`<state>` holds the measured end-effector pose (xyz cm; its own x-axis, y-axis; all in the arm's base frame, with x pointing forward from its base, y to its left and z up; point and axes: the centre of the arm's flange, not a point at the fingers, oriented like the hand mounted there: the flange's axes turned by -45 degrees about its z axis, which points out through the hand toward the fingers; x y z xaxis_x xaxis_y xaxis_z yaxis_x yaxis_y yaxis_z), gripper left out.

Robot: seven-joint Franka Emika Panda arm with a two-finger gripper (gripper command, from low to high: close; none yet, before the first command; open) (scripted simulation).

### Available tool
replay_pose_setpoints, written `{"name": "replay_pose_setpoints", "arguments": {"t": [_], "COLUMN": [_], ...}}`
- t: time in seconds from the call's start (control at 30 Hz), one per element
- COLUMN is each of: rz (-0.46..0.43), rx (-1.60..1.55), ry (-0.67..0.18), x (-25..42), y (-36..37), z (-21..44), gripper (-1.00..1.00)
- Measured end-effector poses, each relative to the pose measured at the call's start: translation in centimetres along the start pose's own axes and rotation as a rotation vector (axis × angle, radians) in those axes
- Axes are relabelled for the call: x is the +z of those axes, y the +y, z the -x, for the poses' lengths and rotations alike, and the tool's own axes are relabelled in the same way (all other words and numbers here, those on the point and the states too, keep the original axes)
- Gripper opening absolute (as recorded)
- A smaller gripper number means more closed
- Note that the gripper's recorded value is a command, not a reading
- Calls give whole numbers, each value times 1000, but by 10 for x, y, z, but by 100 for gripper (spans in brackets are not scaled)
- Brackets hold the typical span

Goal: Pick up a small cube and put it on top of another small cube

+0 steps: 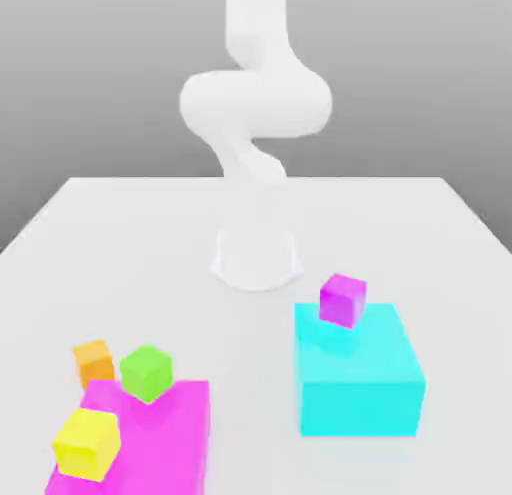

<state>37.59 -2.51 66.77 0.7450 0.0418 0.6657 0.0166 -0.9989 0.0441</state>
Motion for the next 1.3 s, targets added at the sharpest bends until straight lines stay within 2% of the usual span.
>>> {"name": "replay_pose_setpoints", "arguments": {"t": [0.2,0.4,0.63,0.83,1.07,1.1,1.3], "rz": [20,-3,-84,-189,-222,-223,-226], "rx": [-133,-248,-365,-430,-468,-467,-465], "ry": [-176,-346,-533,-677,-704,-704,-704], "x": [116,206,276,300,346,351,354], "y": [61,117,168,197,192,191,190], "z": [46,124,245,366,422,428,431], "gripper": [0,0,0,0,0,-100,-100]}}
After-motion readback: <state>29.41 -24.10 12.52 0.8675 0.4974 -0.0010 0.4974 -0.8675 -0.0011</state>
